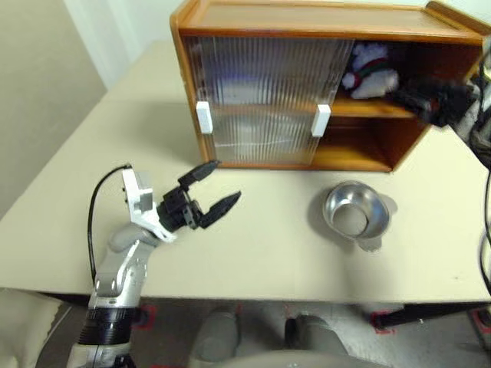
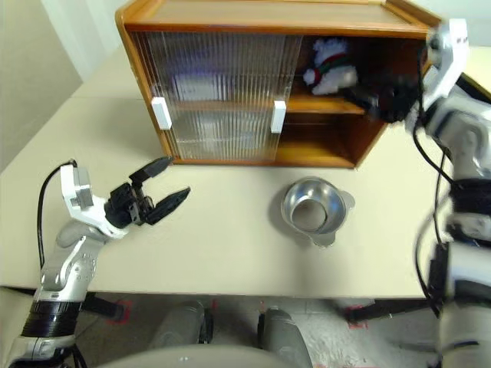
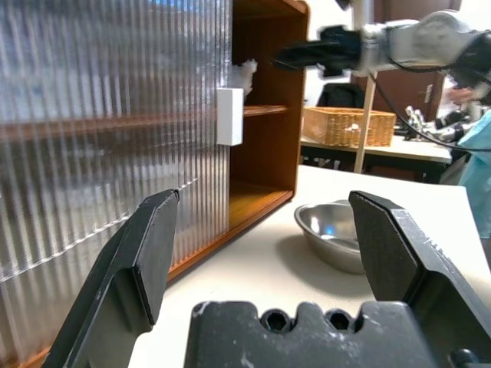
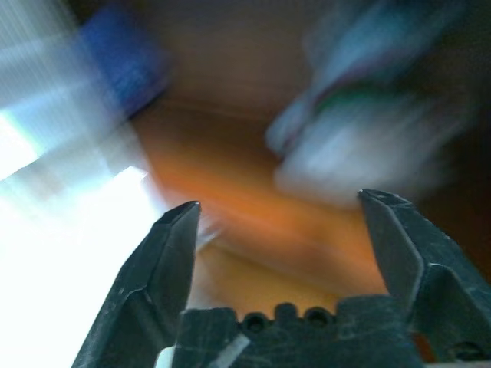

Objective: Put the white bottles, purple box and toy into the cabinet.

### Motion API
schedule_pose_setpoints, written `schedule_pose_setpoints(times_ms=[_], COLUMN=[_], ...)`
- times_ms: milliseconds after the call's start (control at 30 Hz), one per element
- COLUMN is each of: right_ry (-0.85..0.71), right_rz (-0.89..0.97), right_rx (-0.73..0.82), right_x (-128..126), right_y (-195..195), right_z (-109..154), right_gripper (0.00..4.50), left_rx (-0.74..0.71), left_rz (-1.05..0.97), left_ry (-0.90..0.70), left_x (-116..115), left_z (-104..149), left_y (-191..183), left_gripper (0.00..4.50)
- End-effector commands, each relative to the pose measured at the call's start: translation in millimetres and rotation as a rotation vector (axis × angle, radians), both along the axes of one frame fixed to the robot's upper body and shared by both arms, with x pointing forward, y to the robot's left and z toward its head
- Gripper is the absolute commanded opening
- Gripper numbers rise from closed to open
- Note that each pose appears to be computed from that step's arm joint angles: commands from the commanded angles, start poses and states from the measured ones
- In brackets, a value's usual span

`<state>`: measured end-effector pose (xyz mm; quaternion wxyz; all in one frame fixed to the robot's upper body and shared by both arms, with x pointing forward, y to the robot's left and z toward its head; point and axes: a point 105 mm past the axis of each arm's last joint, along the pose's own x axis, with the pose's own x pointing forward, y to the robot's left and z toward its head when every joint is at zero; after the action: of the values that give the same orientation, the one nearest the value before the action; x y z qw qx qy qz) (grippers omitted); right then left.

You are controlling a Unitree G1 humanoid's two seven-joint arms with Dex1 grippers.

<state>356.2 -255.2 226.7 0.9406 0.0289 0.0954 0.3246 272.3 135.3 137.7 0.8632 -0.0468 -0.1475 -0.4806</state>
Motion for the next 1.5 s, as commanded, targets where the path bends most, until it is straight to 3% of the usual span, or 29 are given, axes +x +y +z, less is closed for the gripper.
schedule_pose_setpoints(times_ms=[33,200,433,600,733,900,1233,1333,1500], right_ry=[0.121,0.314,0.294,0.395,0.455,0.554,0.656,0.655,0.655], right_rz=[0.073,-0.004,-0.28,-0.361,-0.471,-0.453,-0.392,-0.371,-0.357], right_rx=[0.053,0.107,0.149,0.251,0.209,0.291,0.412,0.456,0.476], right_x=[-23.5,-43.1,-33.2,-39.3,-42.4,-50.1,-60.8,-59.3,-58.7], right_y=[1.0,-18.5,-61.3,-60.2,-70.3,-57.5,-36.1,-28.8,-24.8], right_z=[-7.6,-49.8,-78.8,-111.7,-137.3,-154.8,-164.8,-162.6,-159.4], right_gripper=[4.45,4.45,4.45,4.45,4.45,4.45,4.45,3.83,2.0], left_rx=[0.009,0.012,0.005,0.008,0.012,0.02,0.018,0.024,0.027], left_rz=[-0.012,-0.04,-0.054,-0.055,-0.05,-0.05,-0.039,-0.039,-0.036], left_ry=[0.003,0.003,0.009,0.015,0.019,0.021,0.015,0.017,0.018], left_x=[-1.6,-2.6,-2.4,-1.9,-1.0,-0.6,2.0,2.0,2.1], left_z=[-0.8,-1.0,-0.8,-2.0,-3.0,-4.5,-1.7,-2.3,-2.7], left_y=[-1.9,-6.6,-8.5,-9.1,-8.7,-8.3,-4.4,-4.0,-3.7], left_gripper=[4.5,4.5,4.5,4.5,4.5,4.5,4.5,4.5,4.5])
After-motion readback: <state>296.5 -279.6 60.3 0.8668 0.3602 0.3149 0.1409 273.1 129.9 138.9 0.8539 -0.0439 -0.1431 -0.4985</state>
